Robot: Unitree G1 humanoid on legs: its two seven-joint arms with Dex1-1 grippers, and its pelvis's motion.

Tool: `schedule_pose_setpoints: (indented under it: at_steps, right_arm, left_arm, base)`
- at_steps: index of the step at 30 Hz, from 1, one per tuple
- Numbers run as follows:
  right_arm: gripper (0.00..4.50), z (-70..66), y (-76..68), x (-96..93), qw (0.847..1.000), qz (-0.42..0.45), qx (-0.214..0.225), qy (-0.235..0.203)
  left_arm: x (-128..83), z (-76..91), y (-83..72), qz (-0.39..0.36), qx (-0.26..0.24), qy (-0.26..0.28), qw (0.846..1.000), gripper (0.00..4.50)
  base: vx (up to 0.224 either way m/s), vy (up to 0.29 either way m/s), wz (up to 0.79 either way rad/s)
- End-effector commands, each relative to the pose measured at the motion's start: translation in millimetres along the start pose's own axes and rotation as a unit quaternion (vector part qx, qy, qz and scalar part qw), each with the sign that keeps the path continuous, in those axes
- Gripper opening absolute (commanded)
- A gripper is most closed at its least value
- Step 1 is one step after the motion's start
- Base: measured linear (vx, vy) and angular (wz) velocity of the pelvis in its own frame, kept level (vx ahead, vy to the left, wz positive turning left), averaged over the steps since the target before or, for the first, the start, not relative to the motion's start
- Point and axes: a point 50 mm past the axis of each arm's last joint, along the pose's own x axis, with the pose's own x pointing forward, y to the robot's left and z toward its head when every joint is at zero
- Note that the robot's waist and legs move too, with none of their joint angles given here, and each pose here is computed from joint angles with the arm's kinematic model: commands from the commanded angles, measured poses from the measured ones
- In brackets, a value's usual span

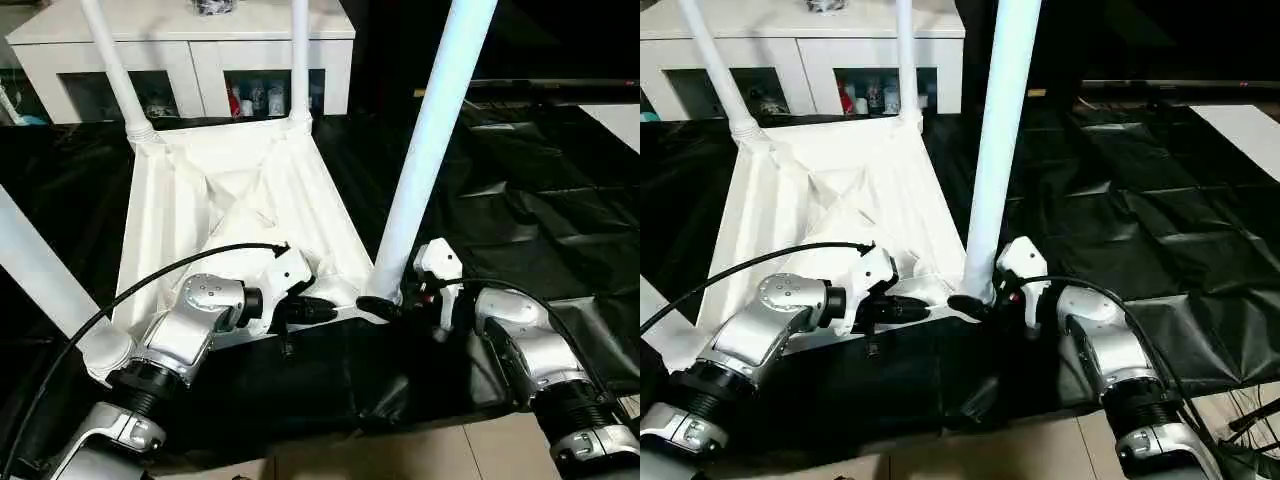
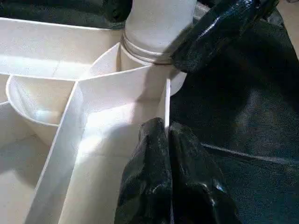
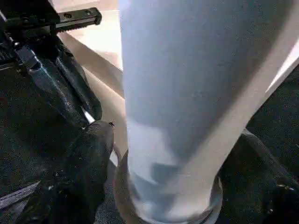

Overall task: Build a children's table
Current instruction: Rotate leg to tighten

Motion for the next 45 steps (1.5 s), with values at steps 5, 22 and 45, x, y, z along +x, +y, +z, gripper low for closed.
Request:
schedule_pose_setpoints:
  at_steps: [5, 22, 45]
  right_arm:
    - [2.69, -4.2, 0.2, -3.8, 1.000, 0.005, -0.004, 0.017]
    - [2.06, -10.3, 5.3, -1.7, 1.000, 0.012, -0.001, 0.027]
    - [3.03, -19.3, 2.8, -4.3, 0.999, -0.010, 0.007, 0.045]
  left_arm:
    - [5, 2.6, -6.5, -0.029, 0.000, -0.009, 1.000, 0.00]
    - [4, 0.9, -6.9, -0.035, -0.004, -0.002, 0.999, 0.00]
    - [3, 1.0, -7.1, -0.036, -0.004, 0.000, 0.999, 0.00]
  base:
    - [0.000, 0.000, 0.00]
    - [0.000, 0.000, 0.00]
    - [0.000, 0.000, 0.00]
